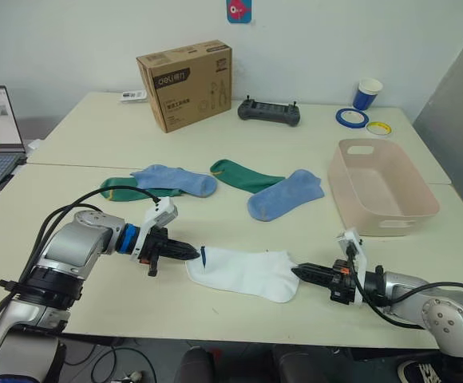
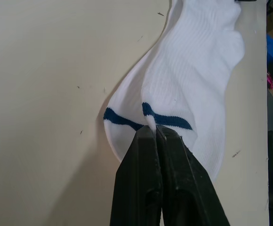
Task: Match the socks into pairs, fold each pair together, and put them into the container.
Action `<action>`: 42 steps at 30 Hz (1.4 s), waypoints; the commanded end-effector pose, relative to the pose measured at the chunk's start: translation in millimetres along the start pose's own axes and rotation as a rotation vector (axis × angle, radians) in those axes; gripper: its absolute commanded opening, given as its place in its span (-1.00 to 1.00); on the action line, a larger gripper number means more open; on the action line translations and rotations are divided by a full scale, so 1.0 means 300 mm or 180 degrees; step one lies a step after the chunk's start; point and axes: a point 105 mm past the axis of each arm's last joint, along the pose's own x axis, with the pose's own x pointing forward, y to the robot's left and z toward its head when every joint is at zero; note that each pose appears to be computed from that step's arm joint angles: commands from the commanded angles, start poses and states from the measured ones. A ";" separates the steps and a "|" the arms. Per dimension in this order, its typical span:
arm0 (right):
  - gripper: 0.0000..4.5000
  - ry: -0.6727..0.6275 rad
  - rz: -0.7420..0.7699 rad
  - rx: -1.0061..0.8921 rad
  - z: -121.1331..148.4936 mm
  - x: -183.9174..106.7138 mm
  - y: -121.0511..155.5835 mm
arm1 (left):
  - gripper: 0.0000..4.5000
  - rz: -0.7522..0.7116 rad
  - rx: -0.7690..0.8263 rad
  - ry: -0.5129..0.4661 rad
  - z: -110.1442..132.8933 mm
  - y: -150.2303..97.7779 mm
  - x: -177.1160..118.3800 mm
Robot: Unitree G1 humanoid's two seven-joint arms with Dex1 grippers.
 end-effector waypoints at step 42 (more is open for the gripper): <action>-1.00 0.0637 0.0180 -0.2454 -0.060 0.079 -0.039 | -0.99 0.0144 0.1795 -0.0091 -0.008 0.022 0.037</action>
